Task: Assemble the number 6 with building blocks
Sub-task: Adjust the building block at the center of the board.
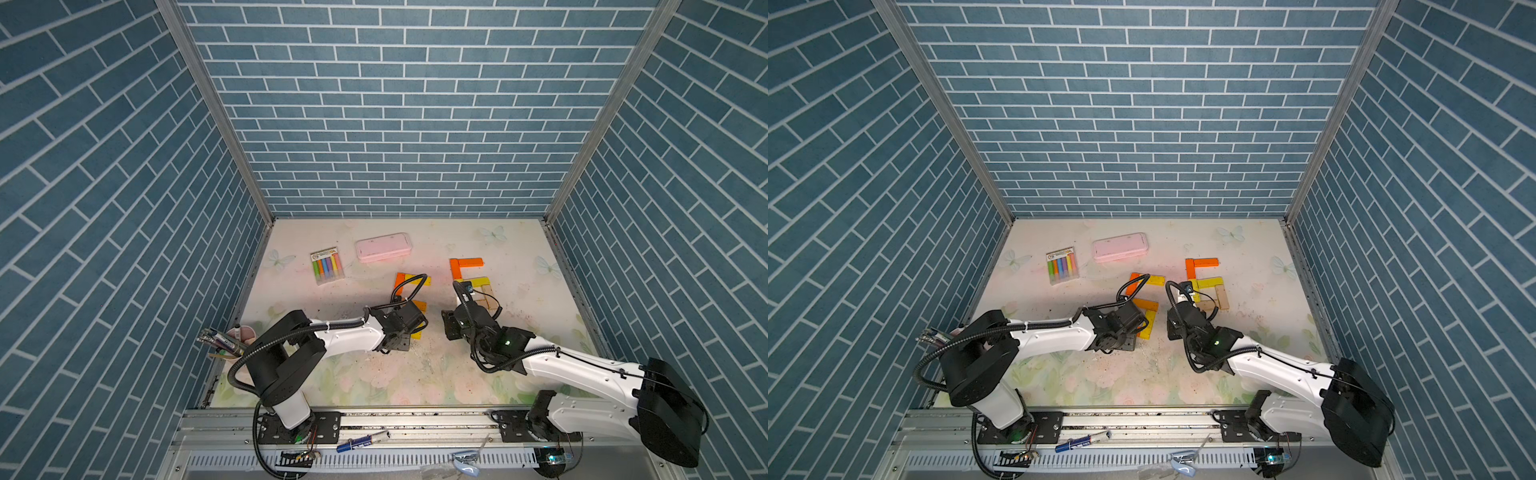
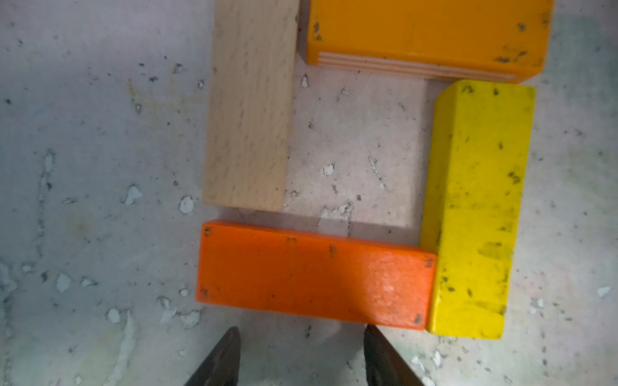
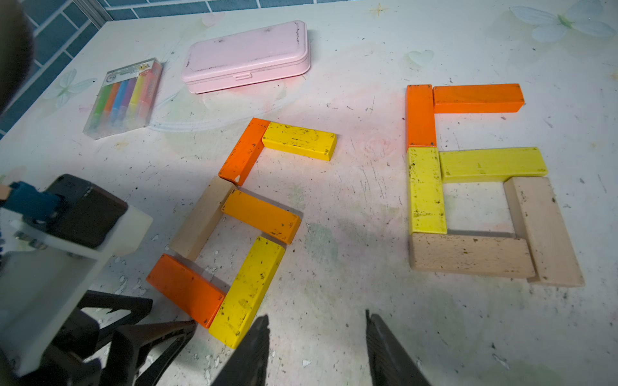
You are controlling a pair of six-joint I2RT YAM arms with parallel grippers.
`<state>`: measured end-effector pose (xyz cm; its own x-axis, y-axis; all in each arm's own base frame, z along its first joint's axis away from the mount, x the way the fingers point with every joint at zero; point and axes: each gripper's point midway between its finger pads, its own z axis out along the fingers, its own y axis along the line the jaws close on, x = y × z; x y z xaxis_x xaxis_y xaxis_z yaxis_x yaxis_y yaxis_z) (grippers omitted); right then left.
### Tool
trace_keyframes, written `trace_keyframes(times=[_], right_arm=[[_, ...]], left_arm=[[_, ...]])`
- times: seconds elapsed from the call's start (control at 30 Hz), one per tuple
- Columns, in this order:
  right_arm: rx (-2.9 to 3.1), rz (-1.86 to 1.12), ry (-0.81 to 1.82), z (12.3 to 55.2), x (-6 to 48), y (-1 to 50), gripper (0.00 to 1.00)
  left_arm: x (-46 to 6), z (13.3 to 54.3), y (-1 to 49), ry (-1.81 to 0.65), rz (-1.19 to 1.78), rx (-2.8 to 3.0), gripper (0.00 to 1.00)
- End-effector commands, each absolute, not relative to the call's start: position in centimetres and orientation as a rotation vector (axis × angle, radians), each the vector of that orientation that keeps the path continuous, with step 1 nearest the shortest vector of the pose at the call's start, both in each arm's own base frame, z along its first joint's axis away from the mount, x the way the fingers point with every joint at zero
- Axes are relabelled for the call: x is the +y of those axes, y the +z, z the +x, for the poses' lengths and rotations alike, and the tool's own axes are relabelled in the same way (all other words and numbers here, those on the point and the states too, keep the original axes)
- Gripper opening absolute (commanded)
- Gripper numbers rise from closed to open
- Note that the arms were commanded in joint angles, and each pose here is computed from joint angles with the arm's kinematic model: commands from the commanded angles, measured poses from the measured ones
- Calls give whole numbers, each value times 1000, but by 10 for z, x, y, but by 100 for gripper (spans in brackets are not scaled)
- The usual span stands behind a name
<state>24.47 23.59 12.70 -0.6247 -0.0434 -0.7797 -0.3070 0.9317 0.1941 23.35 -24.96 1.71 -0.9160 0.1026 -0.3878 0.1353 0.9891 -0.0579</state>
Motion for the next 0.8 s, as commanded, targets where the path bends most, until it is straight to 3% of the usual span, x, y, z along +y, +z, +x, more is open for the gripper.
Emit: trace_keyframes(times=[0.0, 0.77], right_arm=[[2241, -203, 367, 244, 228, 122, 48], [2237, -209, 368, 244, 228, 126, 48]], left_arm=[[-244, 225, 3, -73, 178, 2790, 59], [-249, 229, 5, -73, 236, 2782, 59]])
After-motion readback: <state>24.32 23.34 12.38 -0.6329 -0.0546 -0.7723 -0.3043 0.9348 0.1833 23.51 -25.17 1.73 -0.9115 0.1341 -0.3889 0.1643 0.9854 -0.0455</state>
